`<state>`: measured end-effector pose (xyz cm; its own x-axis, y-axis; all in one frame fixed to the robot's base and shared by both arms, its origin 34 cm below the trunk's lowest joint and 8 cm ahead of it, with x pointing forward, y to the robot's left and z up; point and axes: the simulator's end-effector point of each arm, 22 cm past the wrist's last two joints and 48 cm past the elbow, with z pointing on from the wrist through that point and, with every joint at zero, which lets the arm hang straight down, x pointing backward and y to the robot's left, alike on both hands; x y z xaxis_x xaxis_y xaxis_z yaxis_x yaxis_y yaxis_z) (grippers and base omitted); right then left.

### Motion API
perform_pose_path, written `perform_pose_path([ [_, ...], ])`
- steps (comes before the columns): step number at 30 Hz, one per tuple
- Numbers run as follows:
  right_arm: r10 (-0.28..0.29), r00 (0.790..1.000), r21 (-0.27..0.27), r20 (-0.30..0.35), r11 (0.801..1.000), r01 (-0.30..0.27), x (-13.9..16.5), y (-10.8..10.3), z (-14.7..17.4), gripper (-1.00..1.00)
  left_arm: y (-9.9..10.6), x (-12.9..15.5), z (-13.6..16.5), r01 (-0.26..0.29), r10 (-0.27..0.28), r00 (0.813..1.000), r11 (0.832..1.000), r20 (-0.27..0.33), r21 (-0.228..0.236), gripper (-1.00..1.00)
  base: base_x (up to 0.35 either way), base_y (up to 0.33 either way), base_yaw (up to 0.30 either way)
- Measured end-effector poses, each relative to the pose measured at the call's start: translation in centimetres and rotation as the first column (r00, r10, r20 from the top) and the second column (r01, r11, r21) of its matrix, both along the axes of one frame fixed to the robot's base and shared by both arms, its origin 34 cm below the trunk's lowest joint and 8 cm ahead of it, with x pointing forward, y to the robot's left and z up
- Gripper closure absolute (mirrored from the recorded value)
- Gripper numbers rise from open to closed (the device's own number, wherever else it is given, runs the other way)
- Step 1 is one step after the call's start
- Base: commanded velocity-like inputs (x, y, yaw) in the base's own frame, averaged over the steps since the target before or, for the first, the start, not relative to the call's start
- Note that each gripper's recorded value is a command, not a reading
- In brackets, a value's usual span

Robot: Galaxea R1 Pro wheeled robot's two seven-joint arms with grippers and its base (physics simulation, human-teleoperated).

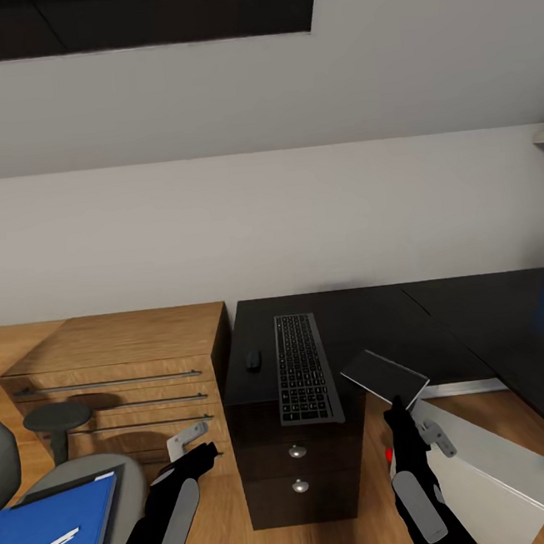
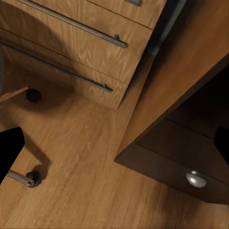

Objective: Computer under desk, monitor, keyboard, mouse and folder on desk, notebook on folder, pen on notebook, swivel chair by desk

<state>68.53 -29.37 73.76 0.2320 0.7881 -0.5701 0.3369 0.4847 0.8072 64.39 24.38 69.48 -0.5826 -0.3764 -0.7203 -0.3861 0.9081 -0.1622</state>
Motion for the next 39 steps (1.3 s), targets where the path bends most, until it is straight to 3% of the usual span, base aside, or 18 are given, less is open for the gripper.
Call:
perform_pose_path([
  [11,0.000,1.000,-0.001,0.000,1.000,0.000,0.00,0.00,0.01,1.00,0.03,0.00,0.00,0.000,0.000,1.000,1.000,0.000,0.001,-1.00,0.000,0.000,0.000],
  [12,0.000,1.000,-0.001,-0.001,1.000,0.000,0.00,0.00,0.01,-1.00,0.02,0.00,0.00,0.000,0.000,1.000,1.000,0.000,0.000,-1.00,0.000,0.000,0.000],
  [14,-0.010,1.000,0.018,-0.007,1.000,0.010,-0.15,-0.11,-0.38,-1.00,0.02,0.01,-0.01,0.000,0.000,1.000,1.000,0.000,0.000,-1.00,0.000,0.000,0.000],
  [39,-0.011,1.000,0.018,-0.006,1.000,0.011,-0.15,-0.17,-0.35,-1.00,0.04,-0.01,-0.05,0.000,0.000,1.000,1.000,-0.001,0.001,-1.00,0.000,0.000,0.000],
])
